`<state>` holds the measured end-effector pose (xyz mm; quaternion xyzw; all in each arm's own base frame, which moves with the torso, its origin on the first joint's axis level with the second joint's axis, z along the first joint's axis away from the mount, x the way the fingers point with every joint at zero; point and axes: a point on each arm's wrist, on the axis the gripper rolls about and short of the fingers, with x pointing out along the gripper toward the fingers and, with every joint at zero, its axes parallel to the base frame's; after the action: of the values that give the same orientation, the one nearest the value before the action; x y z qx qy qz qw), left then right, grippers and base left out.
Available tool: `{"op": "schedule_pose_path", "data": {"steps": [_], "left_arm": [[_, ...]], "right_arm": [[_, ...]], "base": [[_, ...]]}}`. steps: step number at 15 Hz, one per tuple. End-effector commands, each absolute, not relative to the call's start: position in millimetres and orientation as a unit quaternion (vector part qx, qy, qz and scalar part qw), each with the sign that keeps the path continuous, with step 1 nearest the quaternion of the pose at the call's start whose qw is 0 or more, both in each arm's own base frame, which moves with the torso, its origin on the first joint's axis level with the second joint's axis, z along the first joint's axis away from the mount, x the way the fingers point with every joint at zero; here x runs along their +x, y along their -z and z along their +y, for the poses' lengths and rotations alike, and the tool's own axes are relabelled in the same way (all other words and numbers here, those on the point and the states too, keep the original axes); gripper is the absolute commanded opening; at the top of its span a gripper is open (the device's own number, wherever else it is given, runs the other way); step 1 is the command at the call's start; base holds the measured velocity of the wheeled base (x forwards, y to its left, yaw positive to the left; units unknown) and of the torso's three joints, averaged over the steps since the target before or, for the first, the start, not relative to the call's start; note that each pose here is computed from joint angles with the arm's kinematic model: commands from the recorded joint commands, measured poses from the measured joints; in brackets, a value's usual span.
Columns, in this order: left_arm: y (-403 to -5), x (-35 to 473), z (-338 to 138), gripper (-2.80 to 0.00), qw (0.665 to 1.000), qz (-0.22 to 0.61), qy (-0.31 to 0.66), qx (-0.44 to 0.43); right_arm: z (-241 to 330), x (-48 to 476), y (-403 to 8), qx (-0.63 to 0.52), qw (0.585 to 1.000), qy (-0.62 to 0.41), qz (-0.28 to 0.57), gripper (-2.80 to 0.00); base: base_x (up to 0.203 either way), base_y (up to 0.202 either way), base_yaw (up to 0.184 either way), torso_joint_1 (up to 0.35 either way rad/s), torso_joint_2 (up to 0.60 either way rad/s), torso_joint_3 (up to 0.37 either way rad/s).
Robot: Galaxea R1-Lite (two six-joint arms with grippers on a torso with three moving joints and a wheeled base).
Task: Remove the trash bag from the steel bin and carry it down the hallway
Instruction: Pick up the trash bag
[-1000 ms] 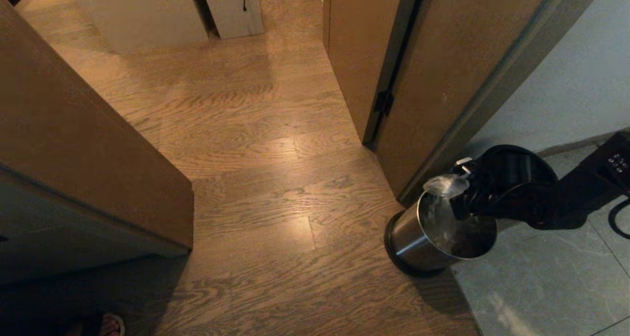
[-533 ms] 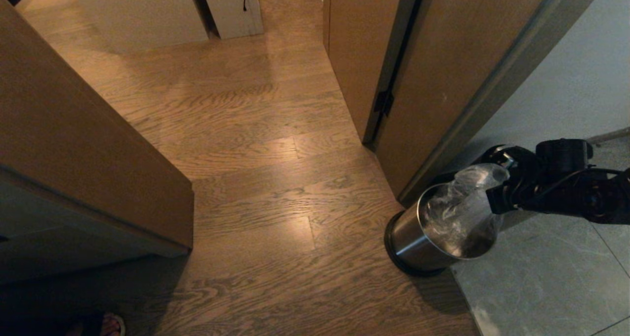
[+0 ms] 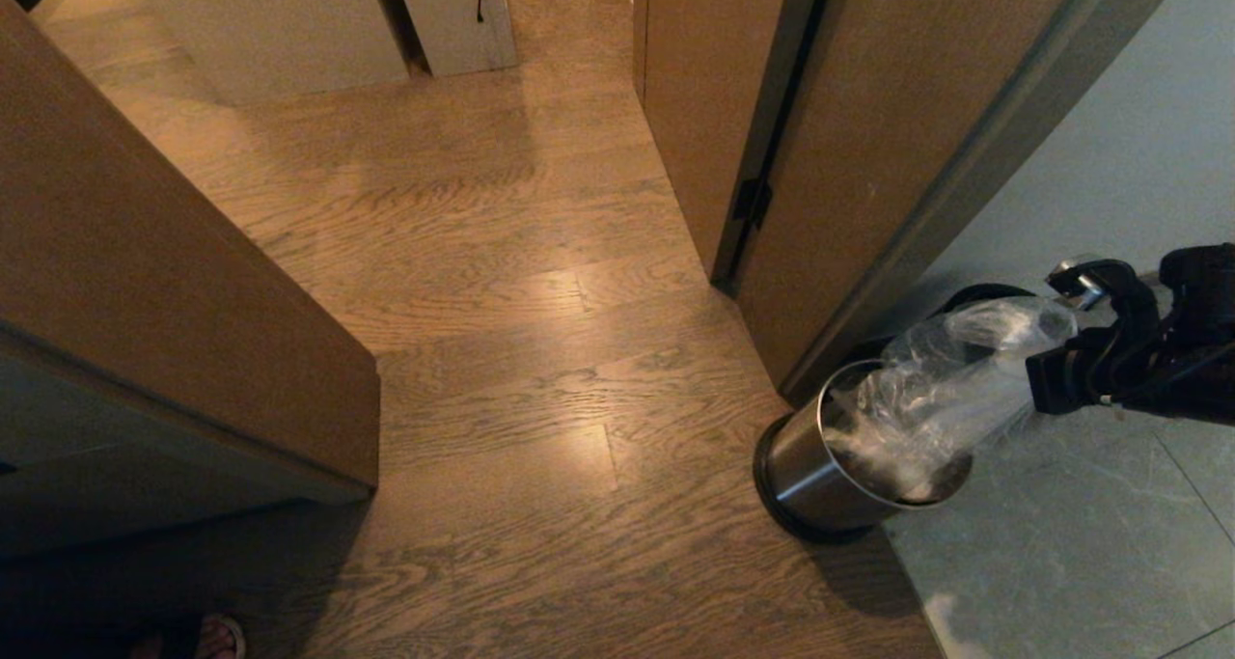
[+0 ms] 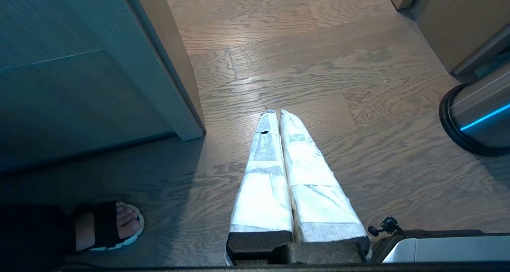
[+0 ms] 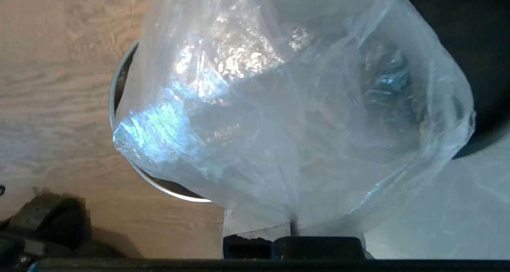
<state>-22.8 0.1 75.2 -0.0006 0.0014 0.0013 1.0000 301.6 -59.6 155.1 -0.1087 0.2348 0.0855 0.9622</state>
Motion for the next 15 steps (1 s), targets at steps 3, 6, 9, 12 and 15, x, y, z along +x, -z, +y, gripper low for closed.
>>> {"op": "schedule_pose_path", "data": {"steps": [3, 6, 9, 12, 15], "left_arm": [[-75.2, -22.8, 0.1, -2.80, 1.000, 0.002, -0.001, -0.001], [-75.1, -22.9, 0.1, -2.80, 1.000, 0.001, -0.002, -0.001], [-75.2, -22.8, 0.1, -2.80, 1.000, 0.002, -0.002, -0.001], [-75.2, -22.8, 0.1, -2.80, 1.000, 0.002, -0.002, -0.001], [-75.2, -22.8, 0.1, -2.80, 1.000, 0.002, -0.002, -0.001]], "right_arm": [[-56.6, 272.4, -185.1, -0.122, 0.972, -0.074, 0.189, -2.80], [-53.3, 253.1, -199.4, -0.124, 0.974, -0.069, 0.178, -2.80], [-53.0, 236.4, -207.9, -0.121, 0.973, -0.064, 0.186, -2.80], [-50.3, 219.3, -222.1, -0.128, 0.977, -0.055, 0.160, -2.80], [-43.3, 190.1, -229.3, -0.125, 0.977, -0.054, 0.167, -2.80]], "base": [[0.000, 0.000, 0.000, 0.000, 0.00, 0.000], [0.000, 0.000, 0.000, 0.000, 0.00, 0.000], [0.000, 0.000, 0.000, 0.000, 0.00, 0.000], [0.000, 0.000, 0.000, 0.000, 0.00, 0.000], [0.000, 0.000, 0.000, 0.000, 0.00, 0.000]]}}
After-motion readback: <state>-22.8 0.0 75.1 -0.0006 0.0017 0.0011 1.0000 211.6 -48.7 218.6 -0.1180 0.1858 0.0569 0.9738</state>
